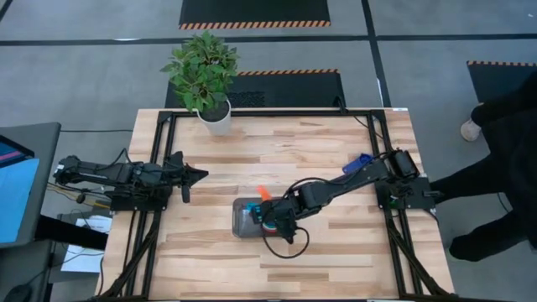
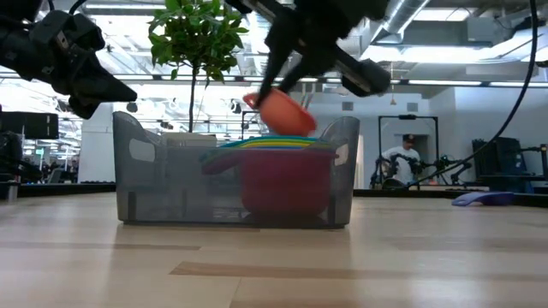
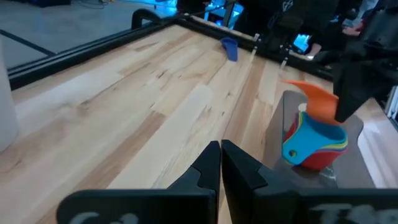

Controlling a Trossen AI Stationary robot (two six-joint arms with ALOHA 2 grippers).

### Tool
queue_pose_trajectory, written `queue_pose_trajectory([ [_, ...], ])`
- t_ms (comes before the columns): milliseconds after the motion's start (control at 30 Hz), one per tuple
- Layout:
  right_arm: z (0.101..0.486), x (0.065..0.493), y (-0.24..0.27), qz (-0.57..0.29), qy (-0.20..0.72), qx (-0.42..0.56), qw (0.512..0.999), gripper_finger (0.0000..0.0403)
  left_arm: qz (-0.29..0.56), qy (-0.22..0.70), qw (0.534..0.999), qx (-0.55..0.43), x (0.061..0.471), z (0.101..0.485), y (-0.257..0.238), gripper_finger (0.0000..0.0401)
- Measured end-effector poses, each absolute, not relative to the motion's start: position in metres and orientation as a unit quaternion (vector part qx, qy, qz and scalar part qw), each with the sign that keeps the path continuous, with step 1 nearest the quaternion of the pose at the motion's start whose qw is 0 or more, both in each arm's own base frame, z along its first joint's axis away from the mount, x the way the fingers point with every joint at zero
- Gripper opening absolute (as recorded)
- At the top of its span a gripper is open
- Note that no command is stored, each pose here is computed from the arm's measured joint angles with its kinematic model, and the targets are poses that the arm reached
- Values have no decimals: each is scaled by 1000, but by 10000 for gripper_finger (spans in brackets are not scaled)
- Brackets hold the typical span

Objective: Nest measuring cups in basket
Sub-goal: Stack the orange measuring cup on top of the light blue measuring cup into the black bin

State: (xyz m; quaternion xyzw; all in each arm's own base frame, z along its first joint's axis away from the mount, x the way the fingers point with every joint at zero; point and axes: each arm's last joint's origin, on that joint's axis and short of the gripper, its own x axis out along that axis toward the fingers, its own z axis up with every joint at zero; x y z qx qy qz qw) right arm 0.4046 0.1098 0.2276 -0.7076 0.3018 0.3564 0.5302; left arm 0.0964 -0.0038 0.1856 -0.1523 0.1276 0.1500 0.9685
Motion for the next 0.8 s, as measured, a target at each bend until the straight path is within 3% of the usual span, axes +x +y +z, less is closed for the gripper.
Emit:
queue_pose_trajectory([
  [800, 225, 397, 126, 374, 302, -704, 523, 50, 150, 129, 968, -152, 97, 185, -4, 0],
])
